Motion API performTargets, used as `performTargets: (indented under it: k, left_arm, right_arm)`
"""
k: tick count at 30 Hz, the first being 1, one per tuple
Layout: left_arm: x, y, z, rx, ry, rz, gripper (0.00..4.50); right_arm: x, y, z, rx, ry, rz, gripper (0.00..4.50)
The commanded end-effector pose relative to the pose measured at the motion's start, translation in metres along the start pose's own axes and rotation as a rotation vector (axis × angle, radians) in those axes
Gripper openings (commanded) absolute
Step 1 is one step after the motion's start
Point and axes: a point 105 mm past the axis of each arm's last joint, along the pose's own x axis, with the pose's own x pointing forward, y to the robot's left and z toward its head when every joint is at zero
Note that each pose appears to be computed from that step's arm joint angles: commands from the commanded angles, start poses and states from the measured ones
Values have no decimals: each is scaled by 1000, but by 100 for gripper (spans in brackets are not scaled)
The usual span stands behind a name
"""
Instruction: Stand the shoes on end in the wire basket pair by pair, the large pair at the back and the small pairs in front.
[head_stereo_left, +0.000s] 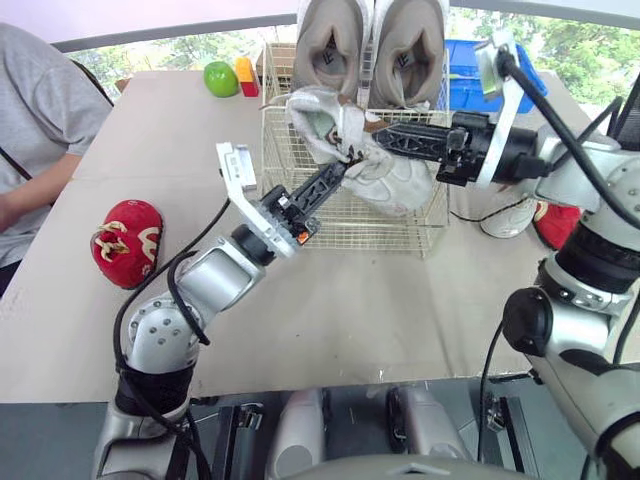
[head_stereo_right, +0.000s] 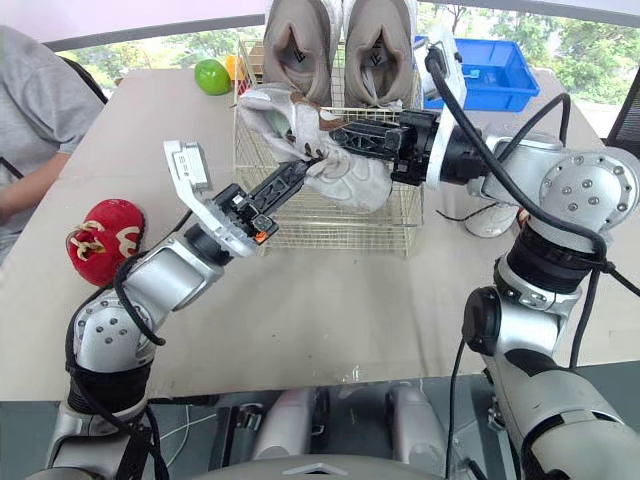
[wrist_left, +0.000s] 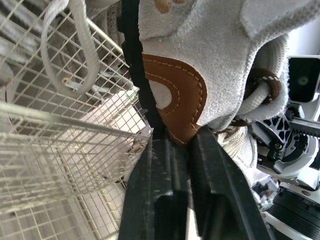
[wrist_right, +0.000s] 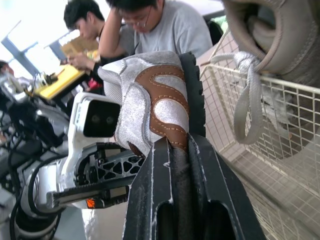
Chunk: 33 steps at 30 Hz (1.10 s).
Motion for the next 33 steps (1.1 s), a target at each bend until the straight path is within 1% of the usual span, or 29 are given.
performTargets:
  k: [1,2,4,6,8,9,10,11,13,15,16,18,22,24,26,30,32,33]
  left_arm:
    - [2,-13,25,133,-21,-53,12]
    - [1,-15,32,188,-13,-58,0]
    - [-1,-18,46,295,2,-70,0]
    - [-3,-19,68,376,-8,-75,0]
    - [-3,-17,89,572,34,-67,0]
    - [-3,-17,94,679,68,-66,0]
    - [-2,-16,96,766,100,-74,0]
    - [-1,-15,102,835,89,-70,0]
    - [1,-13,112,910,61,-68,0]
    - [1,-5,120,1025,39,-46,0]
    - [1,0,121,1072,39,-35,0]
    - [0,11,114,1147,85,-41,0]
    - [-5,38,98,1167,161,-26,0]
    - [-6,45,92,1165,181,-27,0]
    - [-9,57,78,1153,255,-19,0]
    - [-18,73,68,1107,327,30,0]
    - [-20,76,60,1094,374,6,0]
    - [-20,76,60,1079,366,5,0]
  right_arm:
    - [-6,17,9,-150,-49,15,0]
    - [-11,21,12,-197,-89,32,65]
    - [-20,32,26,-252,-210,73,137]
    - [-27,26,37,-301,-301,-1,240]
    - [-37,34,25,-396,-295,19,311]
    - [-40,39,18,-436,-294,32,364]
    - [-42,39,12,-464,-287,23,364]
    - [-44,41,2,-486,-269,31,364]
    - [-46,42,-12,-526,-227,27,364]
    - [-51,43,-23,-538,-225,41,364]
    - [-54,44,-28,-553,-215,36,364]
    - [-57,44,-31,-581,-209,12,364]
    - [-62,39,-38,-598,-186,-33,364]
    - [-64,37,-43,-609,-161,-46,364]
    - [-66,35,-50,-619,-131,-63,364]
    - [-70,34,-52,-613,-130,-80,364]
    - [-70,32,-54,-611,-124,-89,364]
    - [-70,31,-55,-611,-119,-90,364]
